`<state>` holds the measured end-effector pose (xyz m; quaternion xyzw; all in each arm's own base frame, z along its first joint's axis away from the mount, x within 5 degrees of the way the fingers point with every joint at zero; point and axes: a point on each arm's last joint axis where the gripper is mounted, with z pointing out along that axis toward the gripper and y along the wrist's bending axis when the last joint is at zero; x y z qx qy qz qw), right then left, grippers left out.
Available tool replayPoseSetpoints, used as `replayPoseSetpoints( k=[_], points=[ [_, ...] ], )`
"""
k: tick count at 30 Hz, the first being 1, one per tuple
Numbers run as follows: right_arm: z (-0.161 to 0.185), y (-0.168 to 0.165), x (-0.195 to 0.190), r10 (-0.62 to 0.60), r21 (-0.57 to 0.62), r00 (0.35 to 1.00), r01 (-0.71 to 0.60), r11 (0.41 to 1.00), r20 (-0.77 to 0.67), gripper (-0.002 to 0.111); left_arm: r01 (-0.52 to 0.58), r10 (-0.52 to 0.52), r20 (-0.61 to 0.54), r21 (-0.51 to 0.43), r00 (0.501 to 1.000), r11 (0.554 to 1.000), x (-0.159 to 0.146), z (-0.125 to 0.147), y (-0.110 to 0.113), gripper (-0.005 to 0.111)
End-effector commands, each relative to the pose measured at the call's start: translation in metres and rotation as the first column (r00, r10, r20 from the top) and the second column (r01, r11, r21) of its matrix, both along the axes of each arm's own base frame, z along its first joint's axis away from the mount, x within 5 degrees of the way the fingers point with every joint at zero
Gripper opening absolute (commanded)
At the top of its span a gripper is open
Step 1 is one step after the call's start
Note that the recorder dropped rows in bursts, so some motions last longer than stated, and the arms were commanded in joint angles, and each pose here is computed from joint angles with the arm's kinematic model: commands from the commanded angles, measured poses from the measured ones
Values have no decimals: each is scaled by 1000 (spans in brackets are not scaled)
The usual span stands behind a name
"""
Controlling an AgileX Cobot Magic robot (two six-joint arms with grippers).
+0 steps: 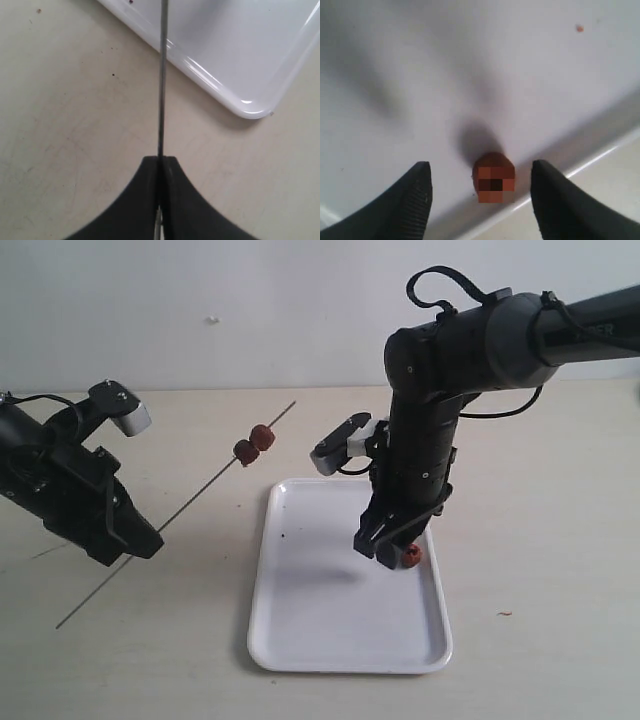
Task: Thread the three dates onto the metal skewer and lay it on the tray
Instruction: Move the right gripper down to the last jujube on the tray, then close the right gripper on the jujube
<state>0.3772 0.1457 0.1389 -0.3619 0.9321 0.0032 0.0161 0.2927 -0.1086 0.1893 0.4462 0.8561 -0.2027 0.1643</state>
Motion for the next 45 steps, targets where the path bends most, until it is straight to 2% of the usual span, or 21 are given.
replayPoseSetpoints(
  k=[1, 9, 23, 28, 41, 45],
  points=[
    [-1, -2, 4, -1, -5, 999, 1, 1000, 39, 56, -13, 13, 13, -3, 1000, 1000, 2, 3, 0, 0],
    [-1, -4, 3, -45, -28, 999, 46, 999, 31, 56, -15, 15, 19, -3, 1000, 1000, 3, 3, 0, 0],
    [-7, -6, -4, -50, -40, 999, 50, 998, -13, 56, -15, 15, 19, -3, 1000, 1000, 3, 3, 0, 0],
    [-17, -8, -8, -47, -31, 999, 47, 998, 9, 56, -15, 15, 19, -3, 1000, 1000, 3, 3, 0, 0],
    [-17, -6, -7, -58, -8, 998, 58, 998, 23, 56, -18, 19, 18, -7, 1000, 1000, 3, 3, 0, 0],
    [-18, -7, -9, -57, -20, 998, 57, 998, 1, 53, -18, 19, 18, -7, 1000, 1000, 3, 3, 0, 0]
  ],
)
